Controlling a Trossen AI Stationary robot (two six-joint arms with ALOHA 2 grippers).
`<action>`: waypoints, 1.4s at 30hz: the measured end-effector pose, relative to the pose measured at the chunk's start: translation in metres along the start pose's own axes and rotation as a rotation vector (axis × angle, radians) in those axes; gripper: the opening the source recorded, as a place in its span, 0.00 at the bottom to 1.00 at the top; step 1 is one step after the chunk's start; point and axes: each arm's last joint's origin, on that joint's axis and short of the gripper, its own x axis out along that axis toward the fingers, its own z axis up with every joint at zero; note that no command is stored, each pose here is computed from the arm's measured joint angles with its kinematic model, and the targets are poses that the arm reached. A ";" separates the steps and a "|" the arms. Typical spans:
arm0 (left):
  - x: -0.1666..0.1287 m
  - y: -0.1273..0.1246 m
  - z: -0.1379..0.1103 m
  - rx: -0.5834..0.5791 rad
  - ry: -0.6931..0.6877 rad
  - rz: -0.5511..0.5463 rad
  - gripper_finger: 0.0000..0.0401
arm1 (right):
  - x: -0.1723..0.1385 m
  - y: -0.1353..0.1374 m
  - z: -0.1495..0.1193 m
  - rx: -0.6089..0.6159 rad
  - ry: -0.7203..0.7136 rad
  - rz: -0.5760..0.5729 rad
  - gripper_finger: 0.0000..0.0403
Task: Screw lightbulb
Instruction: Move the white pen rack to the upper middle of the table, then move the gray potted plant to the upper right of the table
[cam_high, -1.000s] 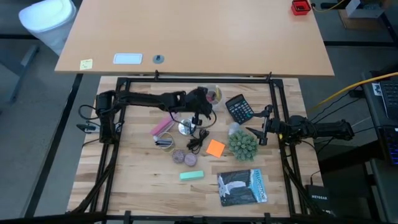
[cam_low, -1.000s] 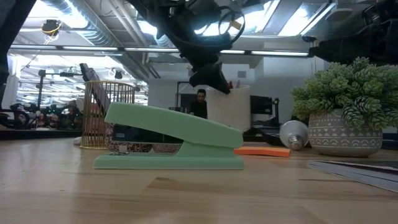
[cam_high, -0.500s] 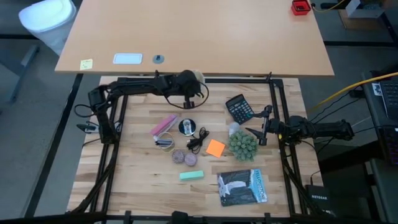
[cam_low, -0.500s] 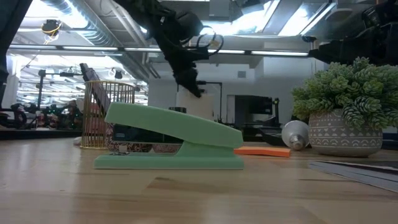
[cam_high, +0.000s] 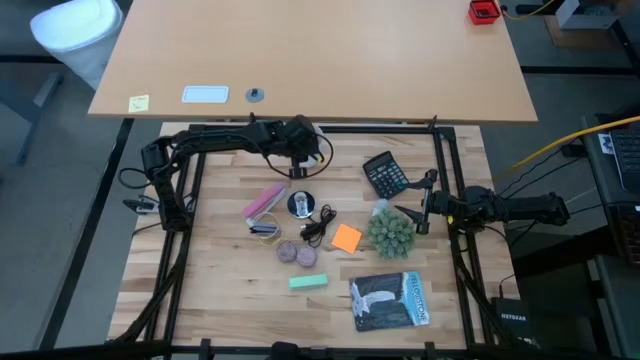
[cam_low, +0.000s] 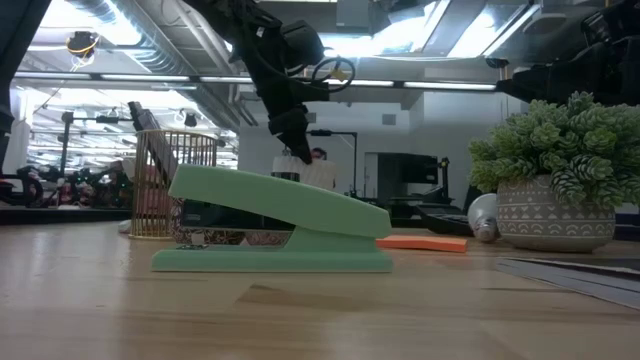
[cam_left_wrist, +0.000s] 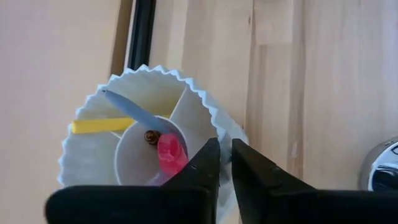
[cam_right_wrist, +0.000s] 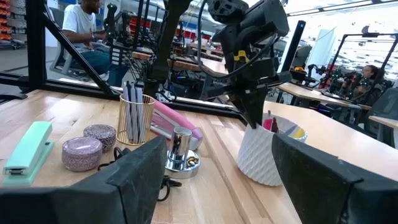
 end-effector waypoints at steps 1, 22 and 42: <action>0.000 0.000 0.000 0.000 0.003 0.005 0.10 | 0.000 0.000 0.000 0.000 0.001 -0.001 0.74; -0.048 -0.007 0.018 0.051 -0.077 0.205 0.33 | -0.004 -0.009 0.029 0.034 -0.130 -0.035 0.74; -0.183 -0.060 0.021 -0.282 -0.396 0.054 0.32 | -0.010 -0.010 0.051 0.524 -0.241 0.204 0.74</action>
